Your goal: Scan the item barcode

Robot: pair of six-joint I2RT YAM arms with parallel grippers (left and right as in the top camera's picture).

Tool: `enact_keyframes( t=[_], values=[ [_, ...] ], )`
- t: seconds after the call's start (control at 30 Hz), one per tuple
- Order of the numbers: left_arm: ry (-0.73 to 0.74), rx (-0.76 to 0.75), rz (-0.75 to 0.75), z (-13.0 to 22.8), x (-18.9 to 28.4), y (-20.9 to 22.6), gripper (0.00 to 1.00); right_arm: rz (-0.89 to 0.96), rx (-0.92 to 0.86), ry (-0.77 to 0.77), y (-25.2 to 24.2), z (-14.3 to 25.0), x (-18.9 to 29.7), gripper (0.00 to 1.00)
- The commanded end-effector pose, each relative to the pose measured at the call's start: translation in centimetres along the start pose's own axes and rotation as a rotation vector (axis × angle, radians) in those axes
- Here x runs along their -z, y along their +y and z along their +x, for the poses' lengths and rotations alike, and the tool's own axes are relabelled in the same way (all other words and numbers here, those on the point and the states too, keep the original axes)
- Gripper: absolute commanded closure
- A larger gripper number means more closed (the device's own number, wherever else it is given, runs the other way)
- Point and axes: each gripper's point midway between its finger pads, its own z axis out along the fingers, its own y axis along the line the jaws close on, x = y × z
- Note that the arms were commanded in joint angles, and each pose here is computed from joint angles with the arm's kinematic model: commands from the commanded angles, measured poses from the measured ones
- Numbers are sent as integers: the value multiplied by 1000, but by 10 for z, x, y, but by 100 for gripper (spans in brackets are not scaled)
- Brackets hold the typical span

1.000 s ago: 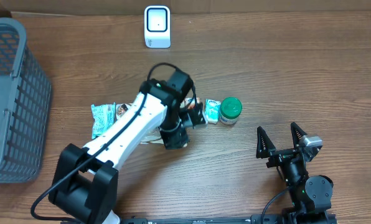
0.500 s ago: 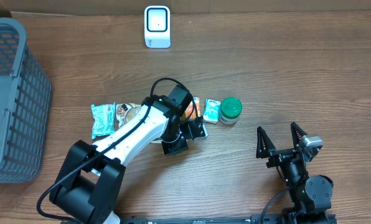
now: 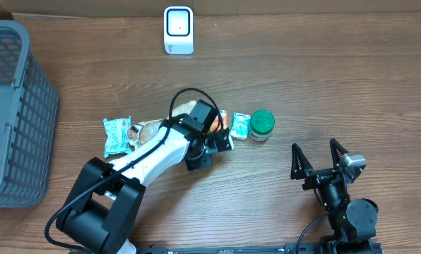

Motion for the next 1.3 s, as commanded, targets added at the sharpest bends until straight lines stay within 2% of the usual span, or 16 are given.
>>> enact_keyframes(
  t=[0.0, 0.13, 0.3, 0.83, 0.97, 1.07, 1.17, 1.27],
  values=[
    [-28, 109, -103, -3, 1, 27, 96, 0, 5, -3, 0, 2, 0, 0],
    [-113, 261, -201, -11, 7, 62, 96, 0, 5, -3, 0, 2, 0, 0],
    [-162, 418, -254, -1, 13, 92, 96, 0, 5, -3, 0, 2, 0, 0],
    [-180, 699, -381, 43, 30, 153, 96, 0, 5, -3, 0, 2, 0, 0],
    [-197, 699, -419, 28, 68, 172, 96, 0, 5, -3, 0, 2, 0, 0],
    [-239, 776, -418, 9, 113, 183, 94, 0, 5, -3, 0, 2, 0, 0],
    [-276, 873, -374, -6, 158, 185, 82, 0, 5, -3, 0, 2, 0, 0],
    [-307, 899, -298, -20, 197, 176, 71, 0, 5, -3, 0, 2, 0, 0]
  ],
)
